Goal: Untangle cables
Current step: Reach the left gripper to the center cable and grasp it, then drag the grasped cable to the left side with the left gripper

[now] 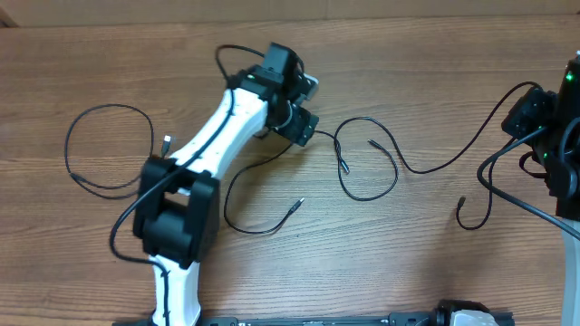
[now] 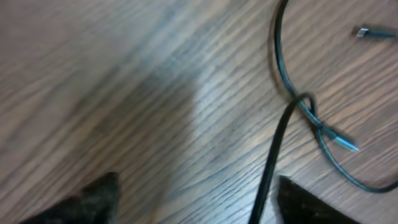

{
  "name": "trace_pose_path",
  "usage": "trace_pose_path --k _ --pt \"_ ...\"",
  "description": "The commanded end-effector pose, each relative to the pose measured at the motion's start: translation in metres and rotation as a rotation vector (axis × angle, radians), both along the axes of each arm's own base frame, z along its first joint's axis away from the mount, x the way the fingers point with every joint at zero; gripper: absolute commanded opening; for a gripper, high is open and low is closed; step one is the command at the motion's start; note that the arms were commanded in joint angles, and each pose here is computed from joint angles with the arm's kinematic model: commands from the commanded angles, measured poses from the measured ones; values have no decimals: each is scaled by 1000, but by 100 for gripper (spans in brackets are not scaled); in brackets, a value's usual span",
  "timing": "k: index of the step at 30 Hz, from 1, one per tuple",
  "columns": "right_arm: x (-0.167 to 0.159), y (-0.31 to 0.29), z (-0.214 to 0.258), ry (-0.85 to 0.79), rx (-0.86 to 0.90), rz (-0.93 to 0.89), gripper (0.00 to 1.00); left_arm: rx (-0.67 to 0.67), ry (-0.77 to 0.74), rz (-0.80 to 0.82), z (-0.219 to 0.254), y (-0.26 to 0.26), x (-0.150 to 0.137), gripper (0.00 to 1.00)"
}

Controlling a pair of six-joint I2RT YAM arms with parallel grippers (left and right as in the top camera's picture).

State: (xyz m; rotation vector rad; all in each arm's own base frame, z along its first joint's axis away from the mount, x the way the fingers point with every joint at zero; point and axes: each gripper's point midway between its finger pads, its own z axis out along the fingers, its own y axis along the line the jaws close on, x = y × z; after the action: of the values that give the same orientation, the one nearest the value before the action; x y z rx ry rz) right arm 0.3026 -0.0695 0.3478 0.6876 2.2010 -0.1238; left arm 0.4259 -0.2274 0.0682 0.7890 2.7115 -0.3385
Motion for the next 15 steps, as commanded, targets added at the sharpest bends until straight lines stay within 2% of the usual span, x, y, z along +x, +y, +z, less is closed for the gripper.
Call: trace_pose_path --k 1,2,4,5,9,15 --pt "0 0 10 -27 -4 3 4 86 -31 -9 -6 6 4 48" --pt "0 0 10 -26 -4 3 4 111 -41 0 -5 11 6 33" --pt "0 0 10 -26 -4 3 4 156 -59 17 -2 19 8 12" --pt "0 0 10 -26 -4 3 4 178 -66 28 1 25 9 4" --pt "0 0 10 -26 -4 3 4 244 -108 108 23 51 15 4" --pt "-1 0 9 -23 -4 2 4 273 -289 421 108 129 34 4"
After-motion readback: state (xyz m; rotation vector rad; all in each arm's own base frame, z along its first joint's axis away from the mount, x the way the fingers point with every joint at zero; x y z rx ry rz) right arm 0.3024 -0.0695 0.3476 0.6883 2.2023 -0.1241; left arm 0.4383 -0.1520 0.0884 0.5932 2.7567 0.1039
